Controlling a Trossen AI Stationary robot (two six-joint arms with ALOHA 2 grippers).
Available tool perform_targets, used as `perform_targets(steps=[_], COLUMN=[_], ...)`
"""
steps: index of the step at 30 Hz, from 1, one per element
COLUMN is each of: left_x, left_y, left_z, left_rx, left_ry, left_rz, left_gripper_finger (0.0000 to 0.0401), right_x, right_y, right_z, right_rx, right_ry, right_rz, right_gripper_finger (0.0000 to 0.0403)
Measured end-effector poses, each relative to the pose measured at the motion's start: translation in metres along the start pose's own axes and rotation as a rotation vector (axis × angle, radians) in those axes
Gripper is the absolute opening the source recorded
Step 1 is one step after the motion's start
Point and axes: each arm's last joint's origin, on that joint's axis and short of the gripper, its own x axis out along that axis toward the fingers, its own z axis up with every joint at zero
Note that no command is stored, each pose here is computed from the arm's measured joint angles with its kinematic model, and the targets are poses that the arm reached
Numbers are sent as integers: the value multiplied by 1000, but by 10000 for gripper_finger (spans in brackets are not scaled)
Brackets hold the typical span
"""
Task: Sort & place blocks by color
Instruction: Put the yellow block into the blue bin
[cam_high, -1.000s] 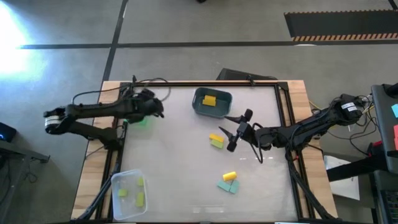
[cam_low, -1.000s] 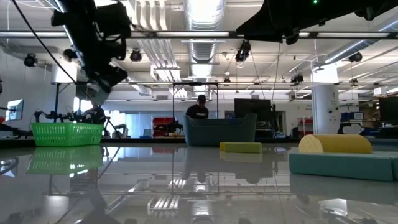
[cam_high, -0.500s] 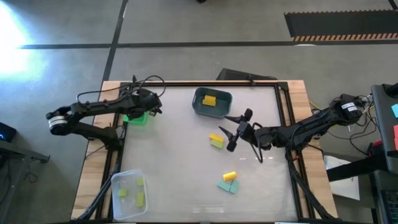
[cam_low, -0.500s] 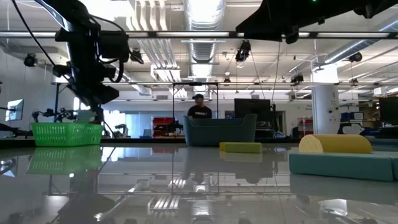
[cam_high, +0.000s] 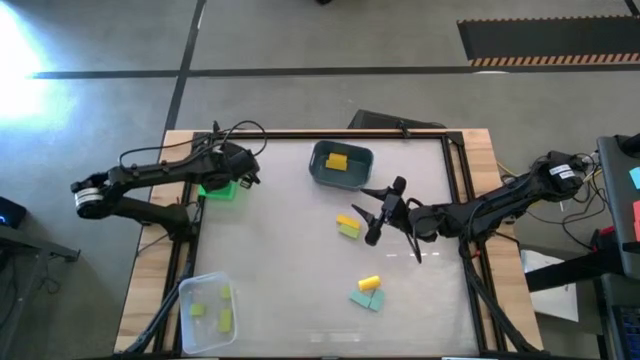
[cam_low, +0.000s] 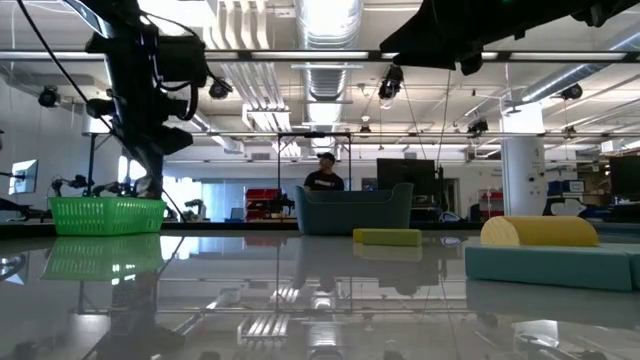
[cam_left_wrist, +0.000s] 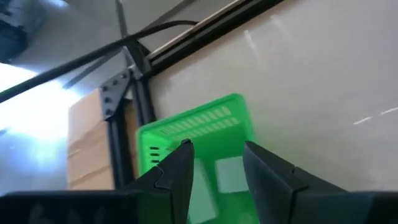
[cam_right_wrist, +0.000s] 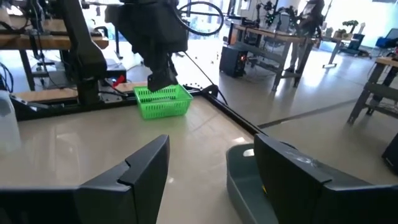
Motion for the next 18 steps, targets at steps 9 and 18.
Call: perform_targets(steps=[9, 18], left_x=[-46, -95], left_y=[-20, -48], left_z=[-7, -14], left_rx=[67, 221], left_ry=[-149, -425], left_rz=[-233, -523], left_gripper_finger=[123, 123], right_x=[-2, -4], right_y=[7, 5], right_z=[-10, -5], right_rx=[147, 177], right_ry=[94, 407], right_rz=[131, 43], right_gripper_finger=[224, 224])
